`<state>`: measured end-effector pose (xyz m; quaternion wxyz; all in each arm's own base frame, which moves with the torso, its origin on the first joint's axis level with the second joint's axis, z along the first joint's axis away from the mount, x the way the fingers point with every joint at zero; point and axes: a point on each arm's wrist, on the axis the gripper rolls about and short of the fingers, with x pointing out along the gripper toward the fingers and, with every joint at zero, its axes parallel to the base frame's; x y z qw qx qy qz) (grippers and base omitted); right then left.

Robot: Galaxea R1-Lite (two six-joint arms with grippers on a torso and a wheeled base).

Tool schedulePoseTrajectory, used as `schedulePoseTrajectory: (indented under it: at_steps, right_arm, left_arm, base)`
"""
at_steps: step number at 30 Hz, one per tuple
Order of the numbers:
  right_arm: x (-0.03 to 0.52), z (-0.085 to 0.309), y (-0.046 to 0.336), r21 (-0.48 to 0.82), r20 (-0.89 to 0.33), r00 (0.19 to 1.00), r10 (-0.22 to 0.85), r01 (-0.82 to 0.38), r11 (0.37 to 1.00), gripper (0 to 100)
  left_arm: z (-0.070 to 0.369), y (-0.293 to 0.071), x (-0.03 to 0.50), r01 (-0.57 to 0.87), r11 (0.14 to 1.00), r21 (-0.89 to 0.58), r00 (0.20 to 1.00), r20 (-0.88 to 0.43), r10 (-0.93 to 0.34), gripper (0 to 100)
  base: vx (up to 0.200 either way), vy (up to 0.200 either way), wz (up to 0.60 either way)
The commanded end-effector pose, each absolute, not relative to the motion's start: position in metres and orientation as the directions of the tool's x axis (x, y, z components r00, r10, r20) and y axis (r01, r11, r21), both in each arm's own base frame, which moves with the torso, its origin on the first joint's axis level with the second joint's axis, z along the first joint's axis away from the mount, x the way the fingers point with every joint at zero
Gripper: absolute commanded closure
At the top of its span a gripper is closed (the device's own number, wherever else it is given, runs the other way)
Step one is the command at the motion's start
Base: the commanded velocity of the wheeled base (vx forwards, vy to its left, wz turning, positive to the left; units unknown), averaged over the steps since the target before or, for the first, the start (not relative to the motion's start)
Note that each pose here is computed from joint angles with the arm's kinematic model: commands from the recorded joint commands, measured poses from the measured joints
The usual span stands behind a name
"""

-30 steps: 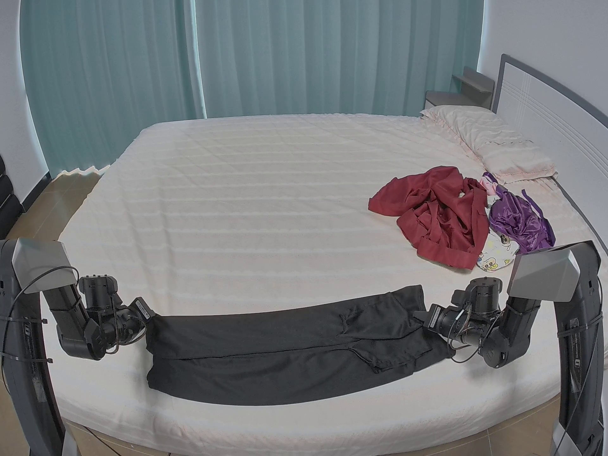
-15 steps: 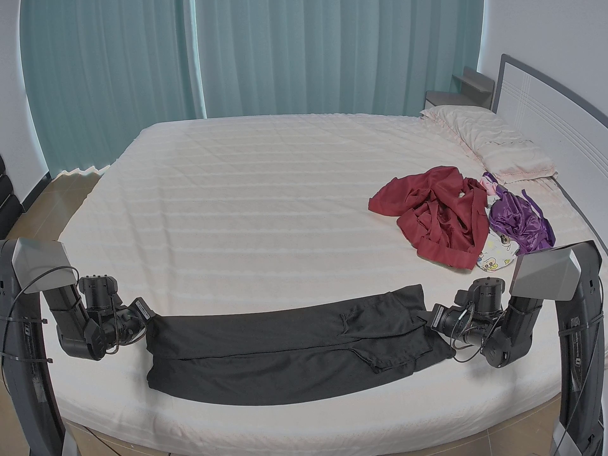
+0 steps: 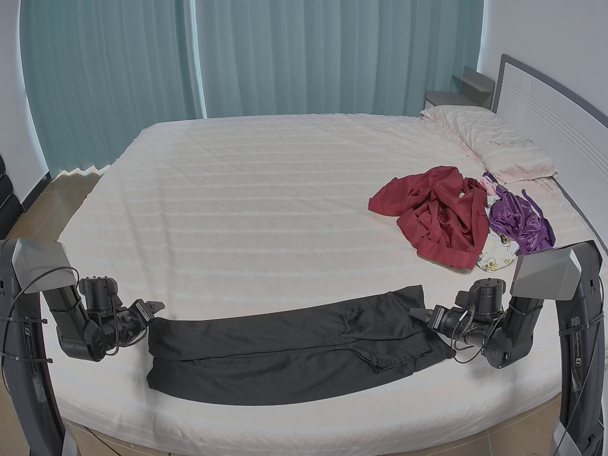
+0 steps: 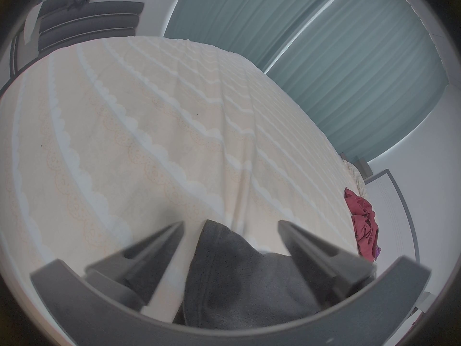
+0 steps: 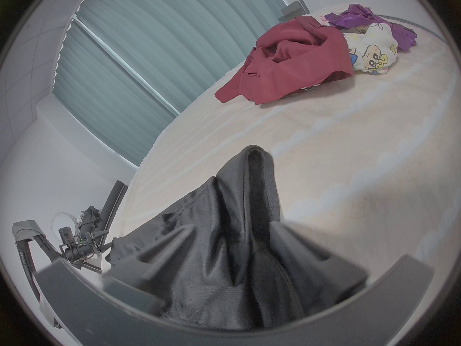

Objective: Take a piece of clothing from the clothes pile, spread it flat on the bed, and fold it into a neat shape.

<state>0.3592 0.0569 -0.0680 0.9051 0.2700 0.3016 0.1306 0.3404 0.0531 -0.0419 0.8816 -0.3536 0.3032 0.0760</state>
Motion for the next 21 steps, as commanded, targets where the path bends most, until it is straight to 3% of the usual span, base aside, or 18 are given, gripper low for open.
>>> schedulePoseTrajectory:
  at_steps: [1, 5, 11, 17, 21]
  right_arm:
    - [0.359, -0.066, 0.053, 0.565, -0.471, 0.794, 0.384, -0.063, 0.823, 0]
    - [0.363, -0.057, 0.042, 0.552, -0.446, 0.834, 0.324, -0.029, 0.834, 0]
    - [0.361, -0.057, 0.042, 0.556, -0.450, 0.832, 0.324, -0.023, 0.831, 0]
    - [0.357, -0.058, 0.044, 0.553, -0.464, 0.822, 0.330, -0.022, 0.833, 0]
    - [0.358, -0.058, 0.044, 0.551, -0.460, 0.824, 0.330, -0.026, 0.834, 0]
  left_arm:
    - [-0.042, 0.054, 0.340, -0.353, 0.735, -0.579, 0.803, -0.590, -0.078, 0]
    - [-0.022, 0.063, 0.324, -0.355, 0.719, -0.597, 0.817, -0.572, -0.072, 0]
    - [0.001, 0.069, 0.285, -0.183, 0.773, -0.607, 0.803, -0.546, -0.239, 0]
    - [-0.026, 0.060, 0.252, -0.111, 0.877, -0.467, 0.639, -0.709, -0.297, 0]
    - [-0.033, 0.052, 0.250, -0.123, 0.901, -0.415, 0.596, -0.757, -0.267, 0]
  base:
    - [0.000, 0.000, 0.00]
    - [0.000, 0.000, 0.00]
    - [0.000, 0.000, 0.00]
    - [0.000, 0.000, 0.00]
    - [0.000, 0.000, 0.00]
